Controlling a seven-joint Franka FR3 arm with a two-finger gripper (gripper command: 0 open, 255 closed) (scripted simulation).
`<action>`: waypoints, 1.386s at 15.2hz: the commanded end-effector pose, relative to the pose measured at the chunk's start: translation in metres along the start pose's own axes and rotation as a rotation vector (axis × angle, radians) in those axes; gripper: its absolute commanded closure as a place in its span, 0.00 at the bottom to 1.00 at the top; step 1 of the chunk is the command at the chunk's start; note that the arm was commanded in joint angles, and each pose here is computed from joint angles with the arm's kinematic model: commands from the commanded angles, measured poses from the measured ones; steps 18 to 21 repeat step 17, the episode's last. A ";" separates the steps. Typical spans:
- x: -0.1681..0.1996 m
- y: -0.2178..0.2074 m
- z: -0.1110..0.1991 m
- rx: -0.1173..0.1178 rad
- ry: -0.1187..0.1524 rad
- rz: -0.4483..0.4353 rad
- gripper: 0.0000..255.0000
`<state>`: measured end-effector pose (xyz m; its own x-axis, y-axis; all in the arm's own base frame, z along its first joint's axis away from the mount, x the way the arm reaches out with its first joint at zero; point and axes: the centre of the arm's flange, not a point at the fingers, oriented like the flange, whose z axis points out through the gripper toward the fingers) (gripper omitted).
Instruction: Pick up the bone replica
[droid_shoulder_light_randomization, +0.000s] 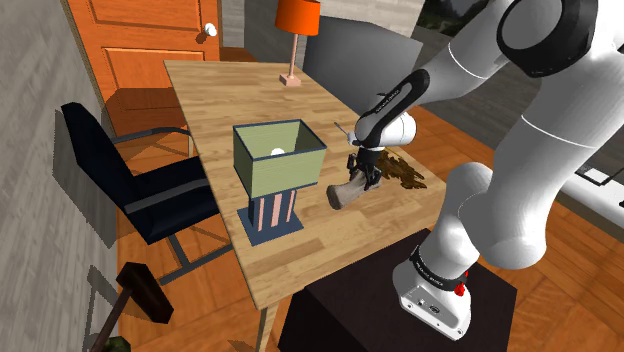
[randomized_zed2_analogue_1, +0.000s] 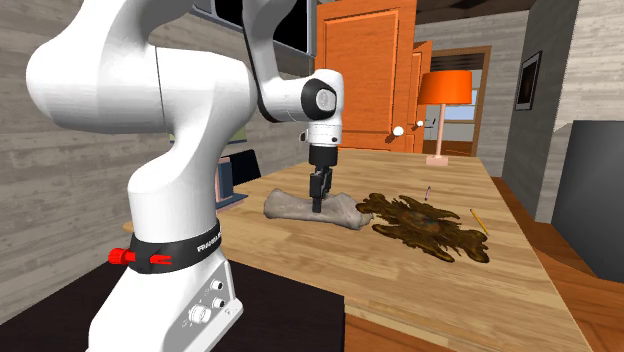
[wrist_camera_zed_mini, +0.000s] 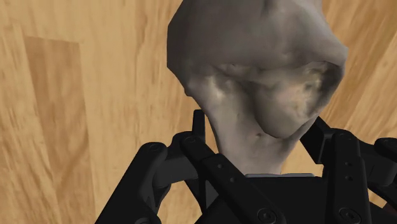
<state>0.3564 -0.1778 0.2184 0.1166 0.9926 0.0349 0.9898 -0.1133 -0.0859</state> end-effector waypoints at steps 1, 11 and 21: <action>0.000 -0.001 -0.005 0.001 0.000 0.000 1.00; 0.002 -0.006 -0.058 0.001 0.000 0.000 1.00; 0.003 -0.007 -0.079 0.001 0.000 0.000 1.00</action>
